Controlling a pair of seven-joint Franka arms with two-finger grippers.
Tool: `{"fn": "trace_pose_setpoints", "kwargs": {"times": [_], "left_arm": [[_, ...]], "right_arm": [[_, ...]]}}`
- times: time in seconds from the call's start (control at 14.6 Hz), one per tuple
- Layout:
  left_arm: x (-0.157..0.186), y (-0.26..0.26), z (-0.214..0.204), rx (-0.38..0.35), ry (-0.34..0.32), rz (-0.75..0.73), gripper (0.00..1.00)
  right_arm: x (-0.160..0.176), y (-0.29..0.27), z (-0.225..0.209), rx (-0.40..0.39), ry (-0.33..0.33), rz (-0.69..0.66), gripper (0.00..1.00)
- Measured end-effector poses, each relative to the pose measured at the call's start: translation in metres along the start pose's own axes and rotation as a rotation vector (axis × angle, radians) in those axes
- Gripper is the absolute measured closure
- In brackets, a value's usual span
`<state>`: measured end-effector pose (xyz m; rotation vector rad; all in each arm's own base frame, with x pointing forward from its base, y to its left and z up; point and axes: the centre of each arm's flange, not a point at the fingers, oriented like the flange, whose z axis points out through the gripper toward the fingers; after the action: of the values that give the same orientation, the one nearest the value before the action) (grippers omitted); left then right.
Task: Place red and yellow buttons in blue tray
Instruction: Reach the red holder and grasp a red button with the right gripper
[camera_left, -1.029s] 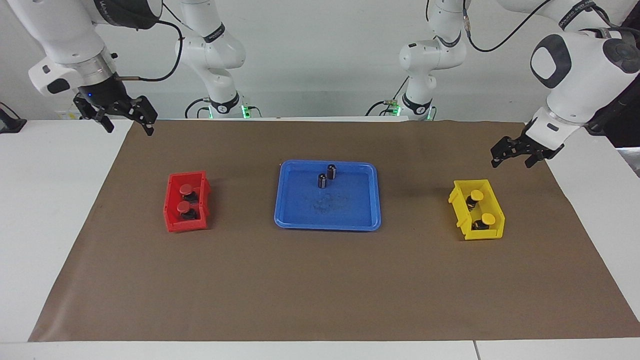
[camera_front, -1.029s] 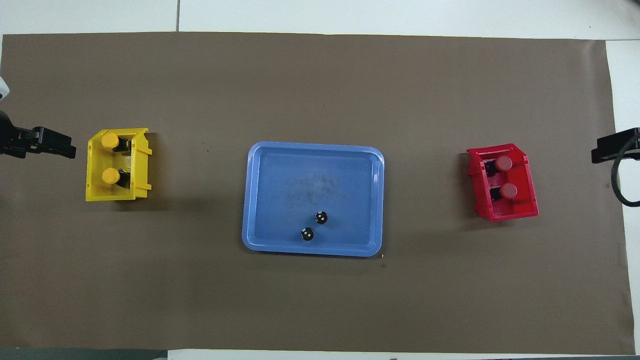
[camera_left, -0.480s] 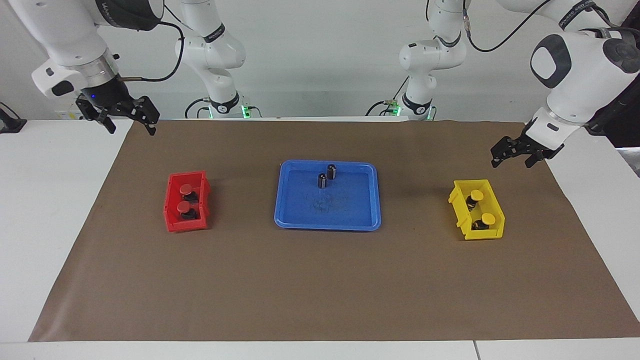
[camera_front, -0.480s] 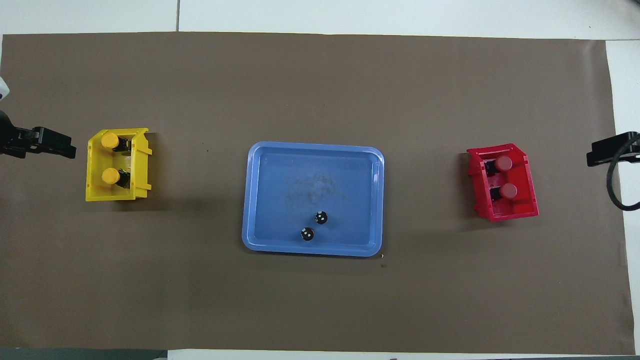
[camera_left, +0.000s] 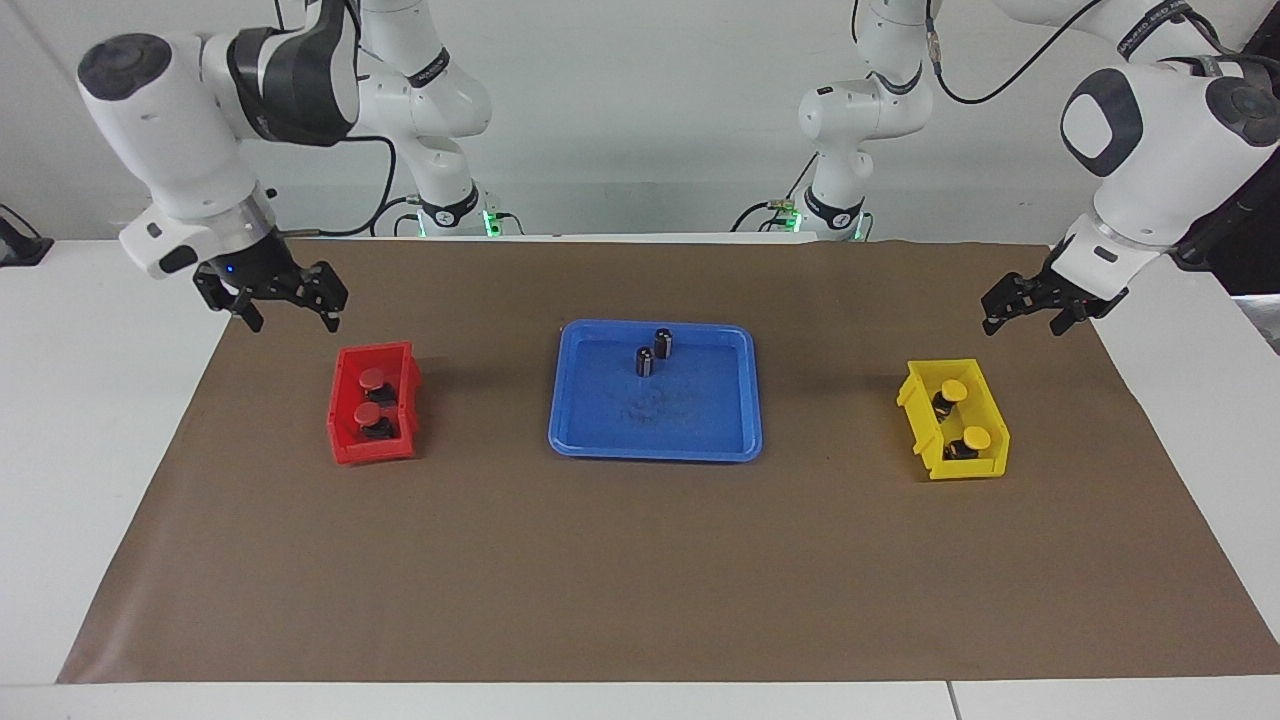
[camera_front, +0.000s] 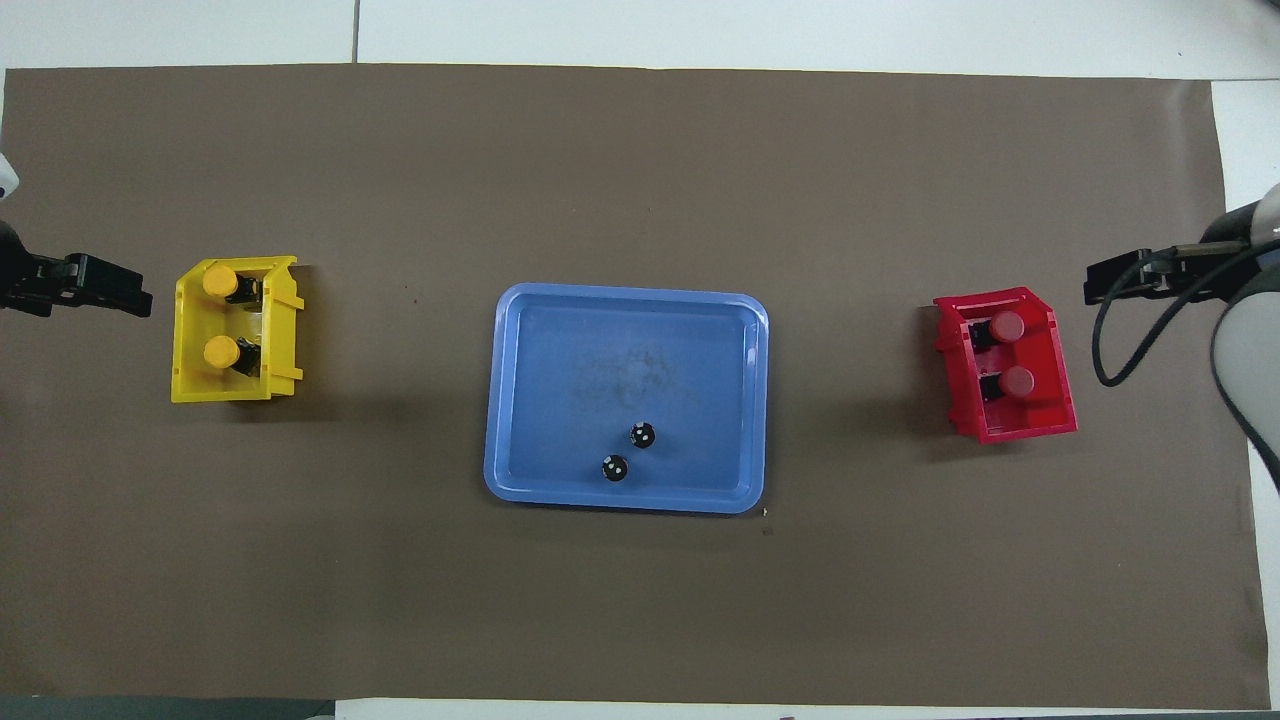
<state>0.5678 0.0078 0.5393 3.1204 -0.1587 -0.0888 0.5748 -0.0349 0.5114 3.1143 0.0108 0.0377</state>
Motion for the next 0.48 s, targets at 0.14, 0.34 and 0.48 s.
{"fn": "trace_pose_setpoints", "kwargs": {"times": [0.14, 0.34, 0.48], "left_arm": [[0.000, 0.000, 0.000, 0.000, 0.000, 0.000, 0.00], [0.000, 0.000, 0.000, 0.000, 0.000, 0.000, 0.00], [0.000, 0.000, 0.000, 0.000, 0.000, 0.000, 0.00]], "right_arm": [[0.008, -0.010, 0.045, 0.002, 0.030, -0.018, 0.04], [0.007, -0.027, 0.084, 0.005, 0.032, -0.047, 0.16], [0.003, -0.029, 0.095, 0.006, 0.023, -0.050, 0.22]]}}
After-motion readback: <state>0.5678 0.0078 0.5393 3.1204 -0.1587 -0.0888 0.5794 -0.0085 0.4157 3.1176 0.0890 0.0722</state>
